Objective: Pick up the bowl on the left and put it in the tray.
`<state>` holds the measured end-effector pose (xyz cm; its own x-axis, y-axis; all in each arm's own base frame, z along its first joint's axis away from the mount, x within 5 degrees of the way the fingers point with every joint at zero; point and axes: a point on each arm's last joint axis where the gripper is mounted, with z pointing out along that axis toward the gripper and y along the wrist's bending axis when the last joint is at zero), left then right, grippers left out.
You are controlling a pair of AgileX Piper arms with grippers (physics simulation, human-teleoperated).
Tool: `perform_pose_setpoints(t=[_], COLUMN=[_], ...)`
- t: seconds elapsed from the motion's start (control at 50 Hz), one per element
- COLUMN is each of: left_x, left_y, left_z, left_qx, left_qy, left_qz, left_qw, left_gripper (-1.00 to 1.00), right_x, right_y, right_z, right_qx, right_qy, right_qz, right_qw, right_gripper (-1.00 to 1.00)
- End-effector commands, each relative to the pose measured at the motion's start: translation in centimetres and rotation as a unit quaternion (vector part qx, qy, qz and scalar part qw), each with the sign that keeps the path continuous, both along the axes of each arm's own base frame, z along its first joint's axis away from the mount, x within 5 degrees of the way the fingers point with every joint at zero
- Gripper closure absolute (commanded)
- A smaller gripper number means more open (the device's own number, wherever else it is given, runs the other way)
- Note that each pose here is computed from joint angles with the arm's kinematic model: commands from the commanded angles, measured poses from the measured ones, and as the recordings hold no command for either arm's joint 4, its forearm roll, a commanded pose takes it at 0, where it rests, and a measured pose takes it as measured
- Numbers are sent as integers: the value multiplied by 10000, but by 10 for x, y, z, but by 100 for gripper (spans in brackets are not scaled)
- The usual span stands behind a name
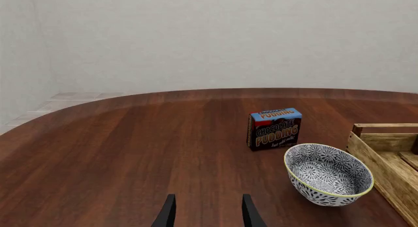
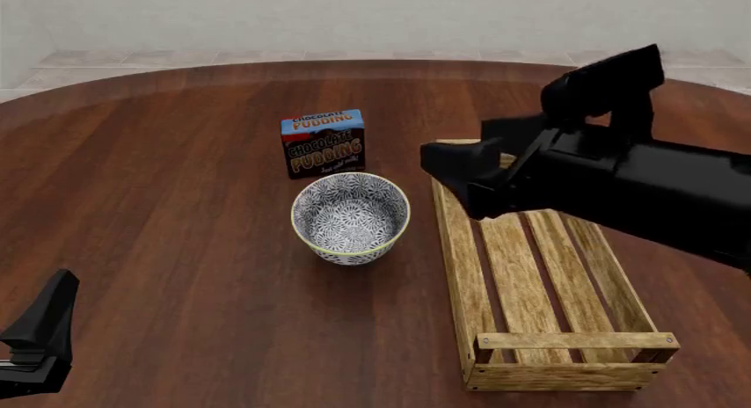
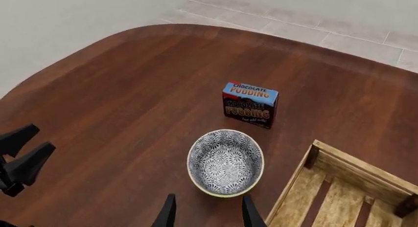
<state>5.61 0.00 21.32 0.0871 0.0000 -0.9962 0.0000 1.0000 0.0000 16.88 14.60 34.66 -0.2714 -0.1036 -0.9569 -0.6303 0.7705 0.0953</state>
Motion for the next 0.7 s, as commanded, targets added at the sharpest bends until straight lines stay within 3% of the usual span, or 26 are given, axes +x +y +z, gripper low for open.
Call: perform_pose_setpoints(t=[0.02, 0.52, 0.7], left_x=[0, 0, 0], left_y=[0, 0, 0], left_z=[0, 0, 0], left_qx=[0, 0, 0], left_qy=[0, 0, 0], left_qz=[0, 0, 0], left_qw=[10000, 10000, 10000], left_gripper=[-100, -100, -100], right_x=[12, 36, 37], right_y=[7, 10, 19], right_z=[-9, -5, -7], right_qx=[-21, 50, 66], right_qy=[106, 12, 169], right_qz=[-70, -321, -234], right_qw=[9999, 9995, 9996], right_gripper=[-100, -100, -100])
